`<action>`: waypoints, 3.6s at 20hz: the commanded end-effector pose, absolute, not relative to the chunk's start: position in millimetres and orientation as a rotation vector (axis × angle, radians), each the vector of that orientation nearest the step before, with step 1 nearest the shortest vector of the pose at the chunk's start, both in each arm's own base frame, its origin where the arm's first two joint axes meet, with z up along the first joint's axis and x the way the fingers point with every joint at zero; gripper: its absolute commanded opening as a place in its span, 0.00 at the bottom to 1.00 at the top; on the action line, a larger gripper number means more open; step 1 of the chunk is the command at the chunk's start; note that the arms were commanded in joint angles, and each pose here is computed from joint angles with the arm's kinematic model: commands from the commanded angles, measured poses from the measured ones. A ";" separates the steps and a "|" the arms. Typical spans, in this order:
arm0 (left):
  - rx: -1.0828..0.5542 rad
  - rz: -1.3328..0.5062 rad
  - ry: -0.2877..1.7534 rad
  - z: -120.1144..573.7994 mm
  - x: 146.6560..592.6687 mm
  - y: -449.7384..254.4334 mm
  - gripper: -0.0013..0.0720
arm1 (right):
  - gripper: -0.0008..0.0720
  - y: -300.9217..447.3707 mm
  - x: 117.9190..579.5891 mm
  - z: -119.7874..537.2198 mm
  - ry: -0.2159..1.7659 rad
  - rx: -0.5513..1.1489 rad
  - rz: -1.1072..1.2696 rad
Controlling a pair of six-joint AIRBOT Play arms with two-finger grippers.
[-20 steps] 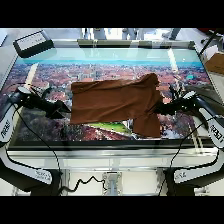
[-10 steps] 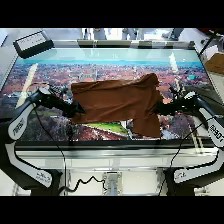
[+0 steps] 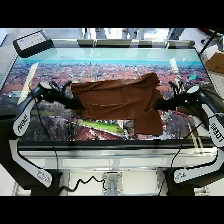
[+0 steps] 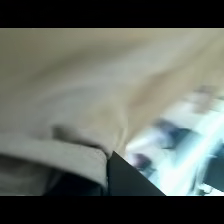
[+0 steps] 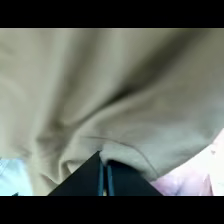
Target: Fold the shirts.
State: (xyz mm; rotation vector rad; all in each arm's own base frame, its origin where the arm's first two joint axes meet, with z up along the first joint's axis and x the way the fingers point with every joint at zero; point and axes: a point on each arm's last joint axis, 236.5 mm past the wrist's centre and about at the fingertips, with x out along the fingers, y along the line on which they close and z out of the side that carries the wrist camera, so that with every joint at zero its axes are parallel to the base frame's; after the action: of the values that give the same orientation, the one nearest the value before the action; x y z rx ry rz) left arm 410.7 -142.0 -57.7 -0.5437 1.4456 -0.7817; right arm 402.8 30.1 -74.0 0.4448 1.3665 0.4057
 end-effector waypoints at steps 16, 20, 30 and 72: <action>-0.161 -0.845 0.438 382.2 390.0 -98.4 0.04 | 0.05 15.9 399.4 373.0 0.353 -0.010 0.404; -0.014 -0.795 0.272 443.5 317.9 -116.5 0.04 | 0.05 42.0 324.0 452.4 0.161 -0.138 0.372; 0.109 -0.292 0.302 450.6 271.5 -45.6 0.03 | 0.05 -22.6 277.9 460.7 0.227 -0.195 0.002; 0.070 -0.443 0.409 420.3 319.5 -65.4 0.03 | 0.04 -41.5 333.8 382.0 0.561 -0.248 -0.053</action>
State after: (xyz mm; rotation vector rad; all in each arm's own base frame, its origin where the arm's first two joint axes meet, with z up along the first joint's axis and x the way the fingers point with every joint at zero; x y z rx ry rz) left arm 380.5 -61.6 394.1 0.0037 0.4478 -0.4951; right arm 382.6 -46.4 366.6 -0.1899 0.5501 -0.0133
